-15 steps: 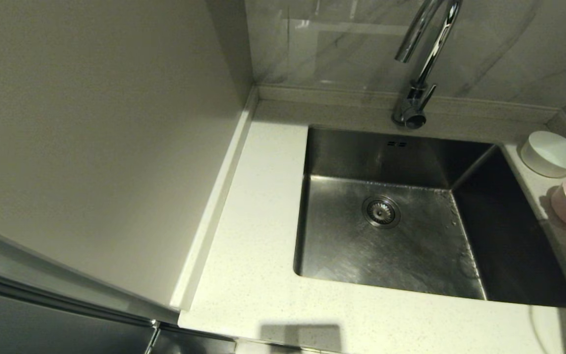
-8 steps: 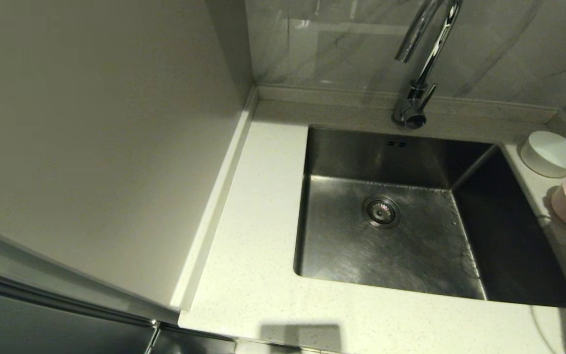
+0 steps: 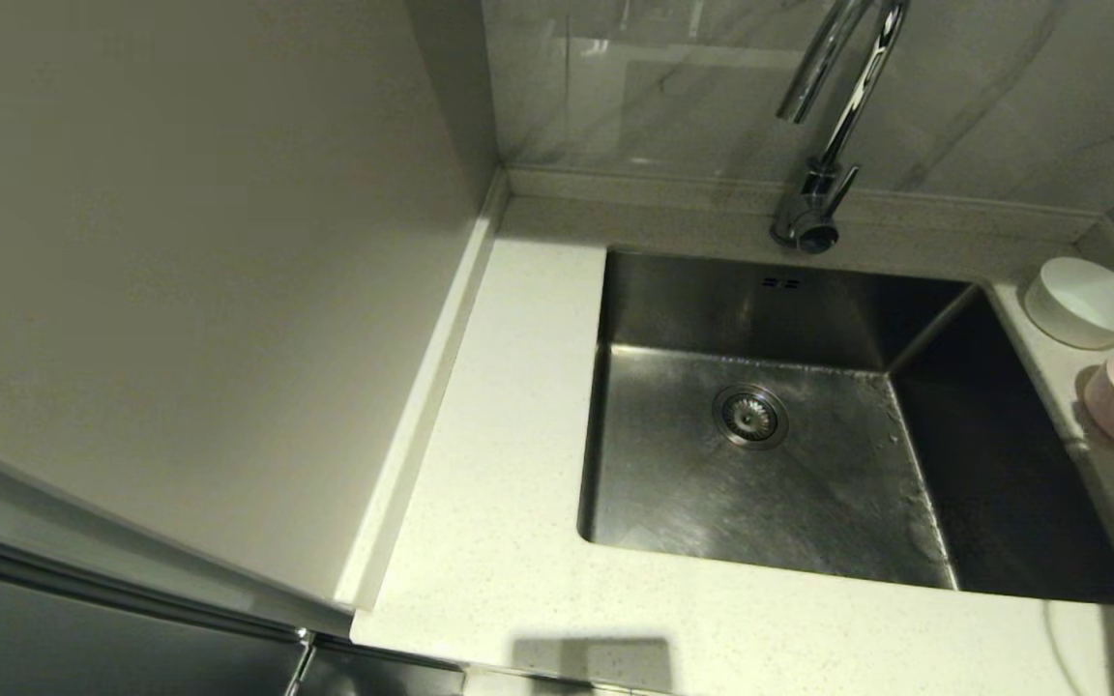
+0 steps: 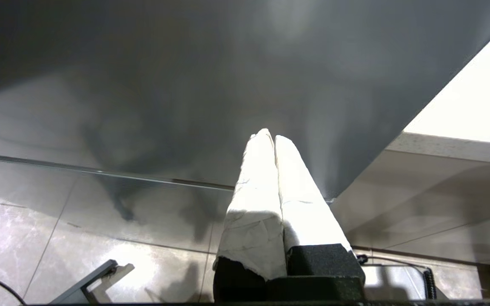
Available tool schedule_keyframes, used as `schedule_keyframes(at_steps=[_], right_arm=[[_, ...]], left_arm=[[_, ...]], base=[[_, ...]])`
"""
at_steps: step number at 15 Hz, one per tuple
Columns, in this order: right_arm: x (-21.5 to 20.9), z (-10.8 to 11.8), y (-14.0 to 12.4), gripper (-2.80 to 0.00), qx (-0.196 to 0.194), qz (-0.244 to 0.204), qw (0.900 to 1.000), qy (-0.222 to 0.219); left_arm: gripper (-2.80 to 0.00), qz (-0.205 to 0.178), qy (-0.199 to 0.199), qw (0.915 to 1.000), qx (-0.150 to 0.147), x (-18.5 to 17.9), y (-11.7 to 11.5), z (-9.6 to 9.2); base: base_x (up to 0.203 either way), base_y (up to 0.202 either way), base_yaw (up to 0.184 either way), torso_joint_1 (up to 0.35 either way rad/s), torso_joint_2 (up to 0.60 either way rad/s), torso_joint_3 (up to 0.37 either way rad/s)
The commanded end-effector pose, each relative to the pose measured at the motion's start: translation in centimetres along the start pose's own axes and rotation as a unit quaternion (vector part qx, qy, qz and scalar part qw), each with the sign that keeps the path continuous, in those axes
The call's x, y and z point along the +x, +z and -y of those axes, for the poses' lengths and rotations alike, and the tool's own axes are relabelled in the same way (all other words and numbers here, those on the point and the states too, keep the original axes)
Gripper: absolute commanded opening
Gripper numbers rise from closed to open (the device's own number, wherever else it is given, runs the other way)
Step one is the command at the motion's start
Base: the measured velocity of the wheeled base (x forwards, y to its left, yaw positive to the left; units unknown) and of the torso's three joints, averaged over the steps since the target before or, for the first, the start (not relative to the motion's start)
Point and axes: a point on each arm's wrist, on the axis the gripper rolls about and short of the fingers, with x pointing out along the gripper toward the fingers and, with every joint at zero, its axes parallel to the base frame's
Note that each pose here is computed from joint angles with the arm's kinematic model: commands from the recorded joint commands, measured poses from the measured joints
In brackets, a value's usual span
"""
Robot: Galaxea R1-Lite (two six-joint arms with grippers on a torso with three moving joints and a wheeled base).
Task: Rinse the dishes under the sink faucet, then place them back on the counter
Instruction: Put a bowl into the sink
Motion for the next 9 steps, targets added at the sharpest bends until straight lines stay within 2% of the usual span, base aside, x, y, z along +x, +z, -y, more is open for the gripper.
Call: schedule_keyframes(at_steps=[1, 3, 6, 7, 9], right_arm=[[-1.1, 0.0, -1.7, -2.8, -0.001, 0.001, 1.0, 0.0], [-2.0, 0.0, -3.5, -2.8, -0.003, -0.002, 1.0, 0.001], [-3.5, -0.3, -7.4, -2.8, -0.044, 0.001, 0.999, 0.023], [-4.2, -0.5, -8.5, -2.8, -0.054, 0.016, 0.997, 0.056], [-5.2, -1.0, -10.4, -2.8, -0.093, 0.046, 0.985, 0.141]], left_arm=[[-2.8, 0.001, 0.0, 1.0, 0.0, 0.0, 0.0, 0.0], [-2.8, 0.001, 0.0, 1.0, 0.0, 0.0, 0.0, 0.0], [-2.8, 0.001, 0.0, 1.0, 0.0, 0.0, 0.0, 0.0], [-2.8, 0.001, 0.0, 1.0, 0.0, 0.0, 0.0, 0.0], [-2.8, 0.001, 0.0, 1.0, 0.0, 0.0, 0.0, 0.0]], base=[[0.0, 0.0, 0.0, 0.0, 0.0, 0.0], [0.0, 0.0, 0.0, 0.0, 0.0, 0.0], [0.0, 0.0, 0.0, 0.0, 0.0, 0.0], [0.0, 0.0, 0.0, 0.0, 0.0, 0.0], [0.0, 0.0, 0.0, 0.0, 0.0, 0.0]])
